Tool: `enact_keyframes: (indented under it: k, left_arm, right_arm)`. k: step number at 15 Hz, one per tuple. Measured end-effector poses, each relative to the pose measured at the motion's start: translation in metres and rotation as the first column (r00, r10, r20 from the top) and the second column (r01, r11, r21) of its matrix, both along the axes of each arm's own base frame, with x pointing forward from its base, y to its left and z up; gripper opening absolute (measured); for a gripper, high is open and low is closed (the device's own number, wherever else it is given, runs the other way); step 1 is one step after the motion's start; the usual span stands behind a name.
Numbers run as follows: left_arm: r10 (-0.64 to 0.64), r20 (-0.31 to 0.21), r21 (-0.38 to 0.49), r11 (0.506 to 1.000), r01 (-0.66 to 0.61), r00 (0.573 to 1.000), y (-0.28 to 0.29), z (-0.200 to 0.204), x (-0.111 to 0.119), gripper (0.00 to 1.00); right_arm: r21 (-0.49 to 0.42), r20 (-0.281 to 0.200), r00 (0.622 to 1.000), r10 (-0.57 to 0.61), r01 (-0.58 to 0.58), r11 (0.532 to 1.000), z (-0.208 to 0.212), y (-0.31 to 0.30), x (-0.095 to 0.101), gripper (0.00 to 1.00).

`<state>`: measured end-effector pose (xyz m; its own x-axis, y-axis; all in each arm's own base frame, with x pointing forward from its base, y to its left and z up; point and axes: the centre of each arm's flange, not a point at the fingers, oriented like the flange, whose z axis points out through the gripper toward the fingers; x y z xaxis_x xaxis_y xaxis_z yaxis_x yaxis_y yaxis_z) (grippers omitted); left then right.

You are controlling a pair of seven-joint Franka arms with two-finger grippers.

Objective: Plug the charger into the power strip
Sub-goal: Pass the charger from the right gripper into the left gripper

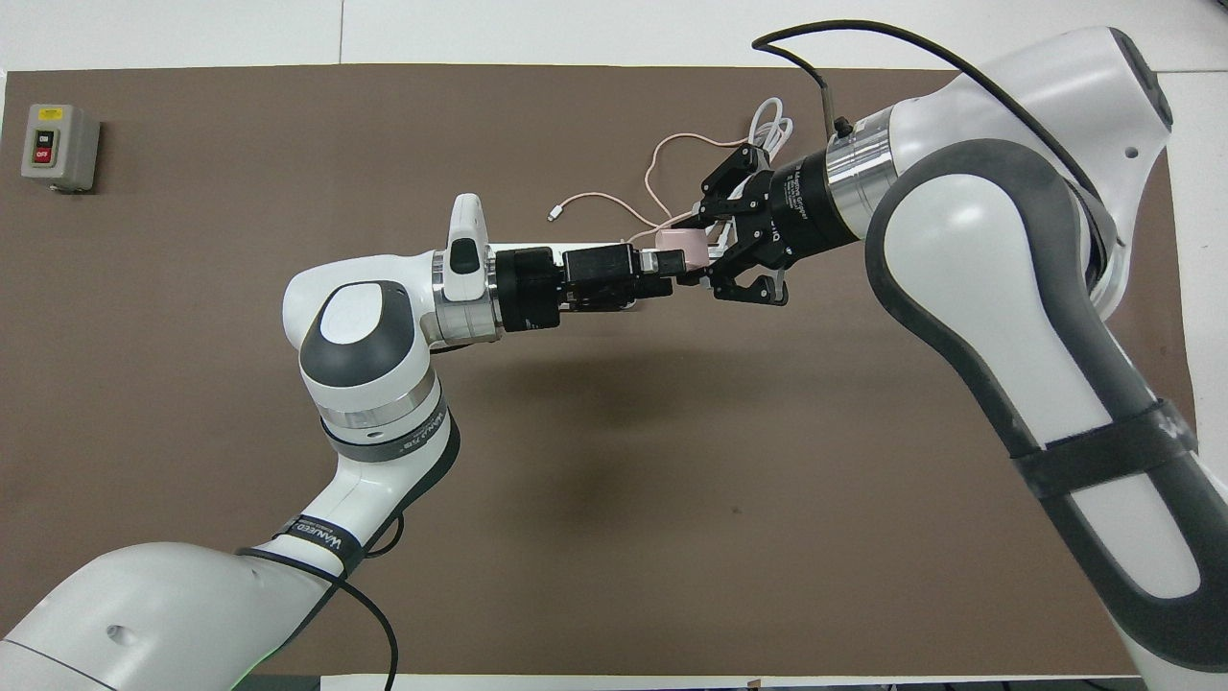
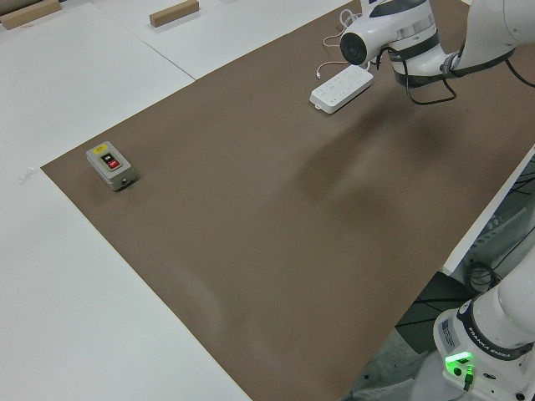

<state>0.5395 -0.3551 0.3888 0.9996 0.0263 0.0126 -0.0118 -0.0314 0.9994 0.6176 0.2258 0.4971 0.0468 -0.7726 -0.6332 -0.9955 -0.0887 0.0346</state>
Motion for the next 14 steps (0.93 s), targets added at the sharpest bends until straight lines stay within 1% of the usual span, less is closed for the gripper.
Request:
enact_keyframes:
  k: [4,10,14]
  left_arm:
    - [0.000,0.000,0.000,1.000,0.000,1.000,0.000,0.000,0.000,1.00]
    - [0.002,0.005,0.003,1.000,-0.002,1.000,0.001,-0.001,0.000,1.00]
    - [0.003,0.009,0.006,1.000,-0.003,1.000,0.001,-0.001,0.001,1.00]
  right_arm:
    - [-0.034,0.008,0.999,0.037,-0.036,0.999,-0.003,0.014,-0.006,0.48]
    - [-0.043,0.004,0.999,0.035,-0.035,0.998,-0.015,-0.009,-0.001,0.48]
    - [-0.044,0.001,0.999,0.036,-0.036,0.998,-0.018,-0.009,-0.002,0.48]
